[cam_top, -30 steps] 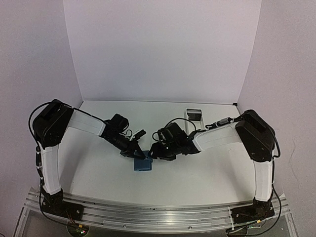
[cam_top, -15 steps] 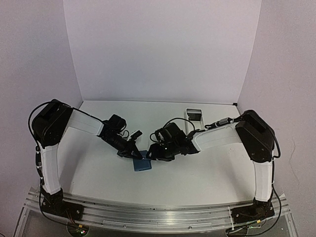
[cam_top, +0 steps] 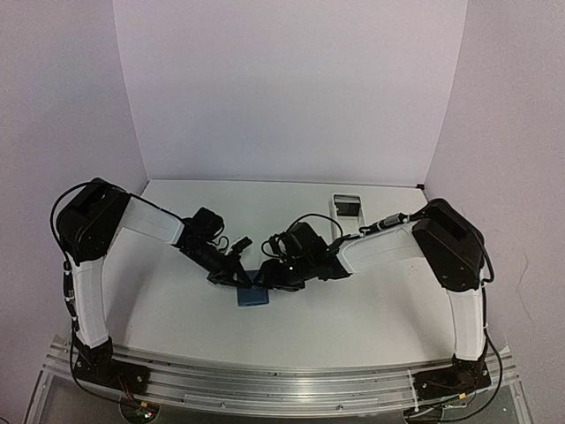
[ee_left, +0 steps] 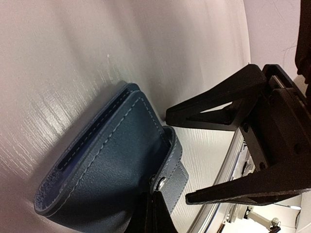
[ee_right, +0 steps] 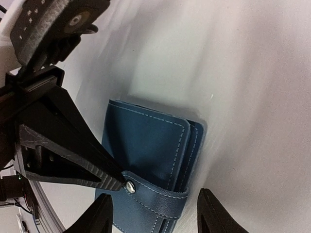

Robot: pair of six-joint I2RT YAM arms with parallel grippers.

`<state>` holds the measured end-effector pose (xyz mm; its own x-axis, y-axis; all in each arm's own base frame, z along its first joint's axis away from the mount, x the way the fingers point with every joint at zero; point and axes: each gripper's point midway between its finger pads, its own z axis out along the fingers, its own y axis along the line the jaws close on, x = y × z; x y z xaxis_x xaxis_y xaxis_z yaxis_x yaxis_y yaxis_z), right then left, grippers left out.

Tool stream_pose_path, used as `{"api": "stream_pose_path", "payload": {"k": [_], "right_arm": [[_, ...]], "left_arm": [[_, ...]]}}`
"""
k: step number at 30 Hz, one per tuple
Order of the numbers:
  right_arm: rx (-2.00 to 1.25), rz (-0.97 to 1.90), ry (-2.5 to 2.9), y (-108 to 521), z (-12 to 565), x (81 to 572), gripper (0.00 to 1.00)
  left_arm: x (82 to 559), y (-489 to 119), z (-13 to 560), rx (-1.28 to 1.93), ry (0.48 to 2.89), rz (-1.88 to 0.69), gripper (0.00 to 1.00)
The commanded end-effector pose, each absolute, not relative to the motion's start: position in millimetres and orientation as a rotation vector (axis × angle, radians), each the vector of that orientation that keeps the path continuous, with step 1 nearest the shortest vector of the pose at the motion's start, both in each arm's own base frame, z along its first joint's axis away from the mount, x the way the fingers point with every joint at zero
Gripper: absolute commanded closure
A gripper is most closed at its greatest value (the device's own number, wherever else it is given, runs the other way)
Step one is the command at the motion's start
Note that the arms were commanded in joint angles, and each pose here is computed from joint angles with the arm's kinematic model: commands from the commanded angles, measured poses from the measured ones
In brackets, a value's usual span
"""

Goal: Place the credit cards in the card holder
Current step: Close the card holder at the center of the board.

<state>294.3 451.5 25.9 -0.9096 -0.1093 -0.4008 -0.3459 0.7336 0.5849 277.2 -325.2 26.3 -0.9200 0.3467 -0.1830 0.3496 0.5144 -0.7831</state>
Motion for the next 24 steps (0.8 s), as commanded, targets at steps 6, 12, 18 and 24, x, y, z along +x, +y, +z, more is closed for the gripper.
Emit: {"api": "stream_pose_path", "payload": {"k": [6,12,18,24], "right_arm": [[-0.310,0.968,2.611,464,13,297,0.48],[-0.327,0.834,2.662,454,-6,287,0.55],[-0.407,0.707,2.691,450,-22,270,0.56],[-0.413,0.578,2.681,439,-32,270,0.66]], "left_arm": [[278,-315,18,0.579,2.792,-1.308,1.00],[274,-304,6,0.543,2.878,-1.205,1.00],[274,-304,4,0.498,2.902,-1.190,1.00],[267,-299,-2,0.474,2.953,-1.164,1.00]]}}
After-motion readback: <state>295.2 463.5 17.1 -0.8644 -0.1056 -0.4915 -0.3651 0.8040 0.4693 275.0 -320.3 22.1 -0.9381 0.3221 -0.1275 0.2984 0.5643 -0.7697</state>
